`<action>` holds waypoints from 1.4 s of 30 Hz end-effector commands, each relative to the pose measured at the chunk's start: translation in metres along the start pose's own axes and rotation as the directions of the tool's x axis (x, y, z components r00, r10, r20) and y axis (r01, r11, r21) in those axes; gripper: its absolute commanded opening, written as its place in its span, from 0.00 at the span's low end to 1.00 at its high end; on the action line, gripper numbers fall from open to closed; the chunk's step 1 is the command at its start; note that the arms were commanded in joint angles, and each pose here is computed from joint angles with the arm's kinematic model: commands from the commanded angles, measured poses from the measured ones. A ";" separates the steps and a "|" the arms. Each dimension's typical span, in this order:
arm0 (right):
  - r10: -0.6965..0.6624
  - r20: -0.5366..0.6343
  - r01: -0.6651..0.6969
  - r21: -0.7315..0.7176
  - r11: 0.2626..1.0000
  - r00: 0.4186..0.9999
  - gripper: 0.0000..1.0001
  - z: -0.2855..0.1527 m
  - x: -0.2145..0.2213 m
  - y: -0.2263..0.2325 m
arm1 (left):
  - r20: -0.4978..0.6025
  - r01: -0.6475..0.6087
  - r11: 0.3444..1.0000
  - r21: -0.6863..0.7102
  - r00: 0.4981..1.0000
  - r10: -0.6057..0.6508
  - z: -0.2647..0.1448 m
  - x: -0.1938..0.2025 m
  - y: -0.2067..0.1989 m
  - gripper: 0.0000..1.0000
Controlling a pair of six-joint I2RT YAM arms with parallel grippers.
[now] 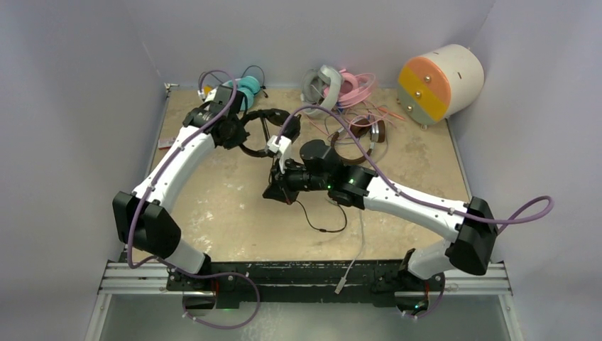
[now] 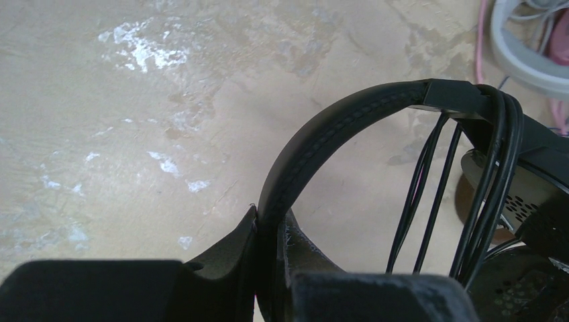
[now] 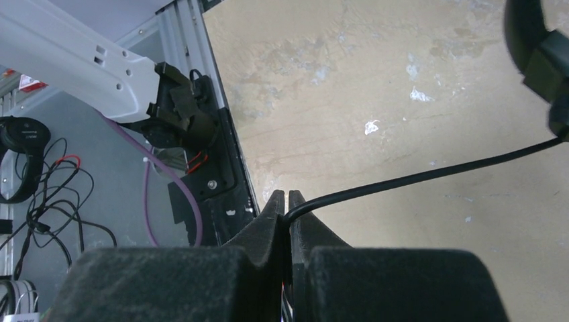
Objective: Wrap the headphones
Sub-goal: Wrap the headphones cable around the headphones.
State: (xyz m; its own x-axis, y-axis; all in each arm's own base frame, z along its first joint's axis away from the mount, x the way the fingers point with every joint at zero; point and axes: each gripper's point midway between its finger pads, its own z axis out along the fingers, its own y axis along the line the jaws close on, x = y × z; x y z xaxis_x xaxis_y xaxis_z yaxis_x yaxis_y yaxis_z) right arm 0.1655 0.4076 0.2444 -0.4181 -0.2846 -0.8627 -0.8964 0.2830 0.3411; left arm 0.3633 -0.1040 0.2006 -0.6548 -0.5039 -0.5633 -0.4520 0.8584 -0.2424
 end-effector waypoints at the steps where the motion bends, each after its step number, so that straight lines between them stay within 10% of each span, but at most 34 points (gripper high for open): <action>1: -0.020 -0.018 0.019 -0.054 0.998 1.000 0.00 0.002 -0.008 0.016 | 0.112 0.116 0.983 0.140 0.985 -0.133 -0.016 -0.037 -0.028 0.00; 16: -0.005 0.024 0.007 -0.104 0.995 1.000 0.00 0.016 -0.037 0.026 | 0.118 0.089 0.966 0.242 0.986 -0.120 -0.008 -0.012 -0.035 0.00; 29: 0.057 0.092 -0.063 0.071 0.995 0.994 0.01 -0.015 -0.059 -0.033 | 0.430 -0.374 0.852 0.367 0.880 0.201 -0.042 0.019 -0.046 0.00; 42: 0.131 0.035 -0.135 0.183 0.974 0.991 0.06 -0.045 -0.051 -0.073 | 0.381 -0.596 0.740 0.311 0.792 0.477 -0.028 0.055 -0.035 0.00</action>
State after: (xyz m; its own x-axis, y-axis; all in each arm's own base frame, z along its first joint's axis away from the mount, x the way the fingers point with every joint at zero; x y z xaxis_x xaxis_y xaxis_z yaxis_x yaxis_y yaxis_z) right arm 0.2420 0.3662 0.2507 -0.5712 -0.2198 -0.7908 -0.7674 0.4848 0.4195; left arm 0.3269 -0.1569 0.1981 -0.5271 -0.0451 -0.8486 0.1604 0.9754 -0.1515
